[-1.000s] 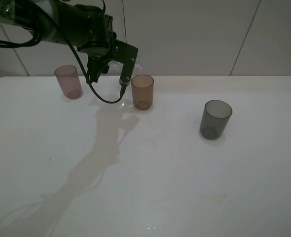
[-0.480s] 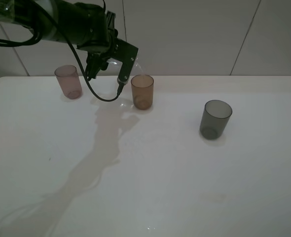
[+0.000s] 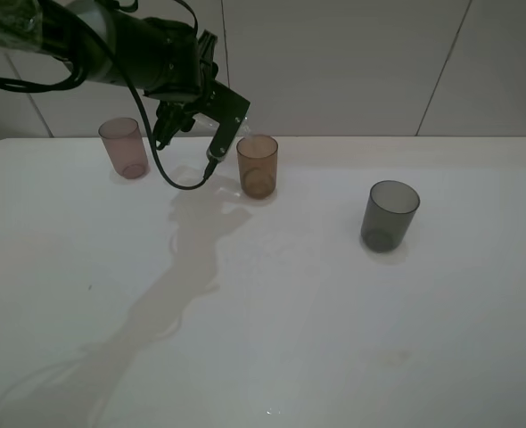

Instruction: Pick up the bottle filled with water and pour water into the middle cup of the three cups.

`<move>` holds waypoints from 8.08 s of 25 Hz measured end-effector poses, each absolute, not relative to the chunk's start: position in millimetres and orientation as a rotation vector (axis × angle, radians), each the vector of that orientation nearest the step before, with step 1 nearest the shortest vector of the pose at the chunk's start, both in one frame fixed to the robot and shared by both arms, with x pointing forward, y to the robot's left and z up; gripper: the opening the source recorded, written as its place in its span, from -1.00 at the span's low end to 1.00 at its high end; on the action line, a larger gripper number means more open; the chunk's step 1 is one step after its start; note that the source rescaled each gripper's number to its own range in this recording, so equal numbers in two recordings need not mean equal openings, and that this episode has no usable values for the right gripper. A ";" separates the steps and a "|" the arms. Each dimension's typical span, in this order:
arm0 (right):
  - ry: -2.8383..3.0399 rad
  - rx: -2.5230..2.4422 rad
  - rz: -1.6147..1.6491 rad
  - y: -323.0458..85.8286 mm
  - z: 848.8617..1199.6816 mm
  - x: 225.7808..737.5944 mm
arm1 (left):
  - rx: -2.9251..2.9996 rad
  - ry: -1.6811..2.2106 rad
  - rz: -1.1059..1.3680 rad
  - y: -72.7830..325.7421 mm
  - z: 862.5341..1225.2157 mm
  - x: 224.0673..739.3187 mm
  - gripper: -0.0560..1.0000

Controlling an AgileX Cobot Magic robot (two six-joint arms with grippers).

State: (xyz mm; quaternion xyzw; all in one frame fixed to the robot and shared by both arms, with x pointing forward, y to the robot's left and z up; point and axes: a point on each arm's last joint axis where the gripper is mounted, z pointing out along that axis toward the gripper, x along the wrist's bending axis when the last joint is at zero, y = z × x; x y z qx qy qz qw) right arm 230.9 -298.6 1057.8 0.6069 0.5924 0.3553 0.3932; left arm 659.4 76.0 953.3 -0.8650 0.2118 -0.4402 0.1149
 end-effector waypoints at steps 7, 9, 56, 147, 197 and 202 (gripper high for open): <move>1.503 1.540 0.902 -298.6 1057.8 230.9 | -2.507 0.667 -1.305 74.8 954.7 660.3 -0.87; 1.503 1.540 0.902 -298.6 1057.8 230.9 | -2.493 0.690 -1.313 74.1 955.3 660.7 -0.87; 1.503 1.540 0.902 -298.6 1057.8 230.9 | -2.285 1.031 -1.360 56.9 960.3 658.0 -0.87; 1.503 1.540 0.902 -298.6 1057.8 230.9 | -3.530 -1.796 -1.262 159.8 910.8 502.2 1.00; 1.503 1.540 0.902 -298.6 1057.8 230.9 | -2.611 -2.555 -1.473 303.7 1090.1 230.0 1.00; 1.503 1.540 0.902 -298.6 1057.8 230.9 | -2.642 -2.540 -1.477 302.6 1061.9 225.0 1.00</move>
